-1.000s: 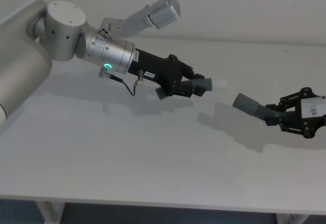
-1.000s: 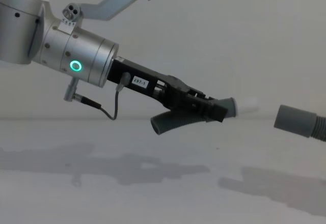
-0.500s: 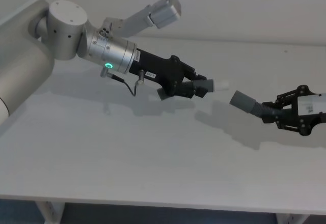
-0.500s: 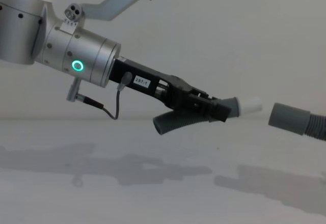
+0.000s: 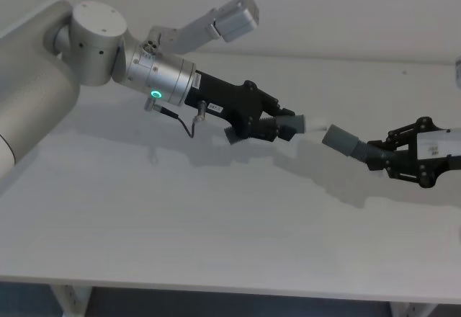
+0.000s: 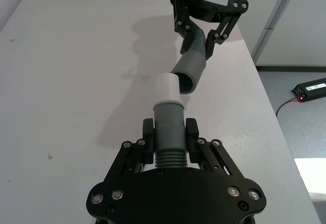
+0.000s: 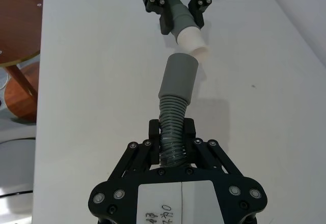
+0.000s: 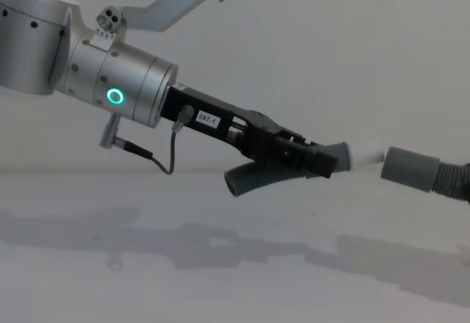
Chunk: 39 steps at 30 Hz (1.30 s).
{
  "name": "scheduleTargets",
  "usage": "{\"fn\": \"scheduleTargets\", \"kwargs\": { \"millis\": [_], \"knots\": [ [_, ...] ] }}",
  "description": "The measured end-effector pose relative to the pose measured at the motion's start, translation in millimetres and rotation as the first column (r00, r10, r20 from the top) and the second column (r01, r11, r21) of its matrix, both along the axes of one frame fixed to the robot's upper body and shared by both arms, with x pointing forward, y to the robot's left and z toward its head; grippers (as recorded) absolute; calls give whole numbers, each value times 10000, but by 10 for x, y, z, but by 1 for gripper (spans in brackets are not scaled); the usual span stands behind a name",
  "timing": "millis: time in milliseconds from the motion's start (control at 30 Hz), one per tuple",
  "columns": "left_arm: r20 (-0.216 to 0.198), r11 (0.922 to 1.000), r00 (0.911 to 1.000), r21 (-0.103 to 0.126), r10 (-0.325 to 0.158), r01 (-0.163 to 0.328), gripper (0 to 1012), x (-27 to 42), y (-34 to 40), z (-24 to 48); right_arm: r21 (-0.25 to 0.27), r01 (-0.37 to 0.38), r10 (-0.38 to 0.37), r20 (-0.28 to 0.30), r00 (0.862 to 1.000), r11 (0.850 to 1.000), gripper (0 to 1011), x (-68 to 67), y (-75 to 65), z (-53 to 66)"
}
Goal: Use both hands to pick up one end of the pipe from the table, align the ends, and insert them.
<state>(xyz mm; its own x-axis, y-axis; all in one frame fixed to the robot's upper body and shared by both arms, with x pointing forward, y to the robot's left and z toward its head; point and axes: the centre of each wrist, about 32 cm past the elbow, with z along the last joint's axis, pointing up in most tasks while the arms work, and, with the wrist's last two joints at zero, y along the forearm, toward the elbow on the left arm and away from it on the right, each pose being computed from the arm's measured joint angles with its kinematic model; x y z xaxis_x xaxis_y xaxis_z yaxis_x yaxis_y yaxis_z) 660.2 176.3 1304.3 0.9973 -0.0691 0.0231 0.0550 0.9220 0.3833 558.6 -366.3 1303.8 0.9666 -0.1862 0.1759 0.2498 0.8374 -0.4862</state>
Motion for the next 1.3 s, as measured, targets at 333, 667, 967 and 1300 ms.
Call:
{"fn": "scheduleTargets", "kwargs": {
  "millis": [333, 667, 967, 1300],
  "knots": [
    [-69, 9999, 9999, 13, -104, 104, 354, -4, -25, -5, 2, 54, -54, 58, 10000, 10000, 260, 30, 10, 8],
    [-180, 9998, 9996, 73, -207, 209, 354, -2, -46, -12, 26, 71, -71, 72, 9999, 10000, 262, 59, 18, 15],
    [-295, 9994, 9991, 151, -298, 302, 354, 5, -59, -11, 36, 29, -29, 66, 10000, 10000, 262, 85, 23, 22],
    [-350, 9992, 9989, 236, -304, 312, 354, 14, -64, -12, 27, -108, 108, 52, 9999, 9999, 262, 114, 28, 36]
  ]
}}
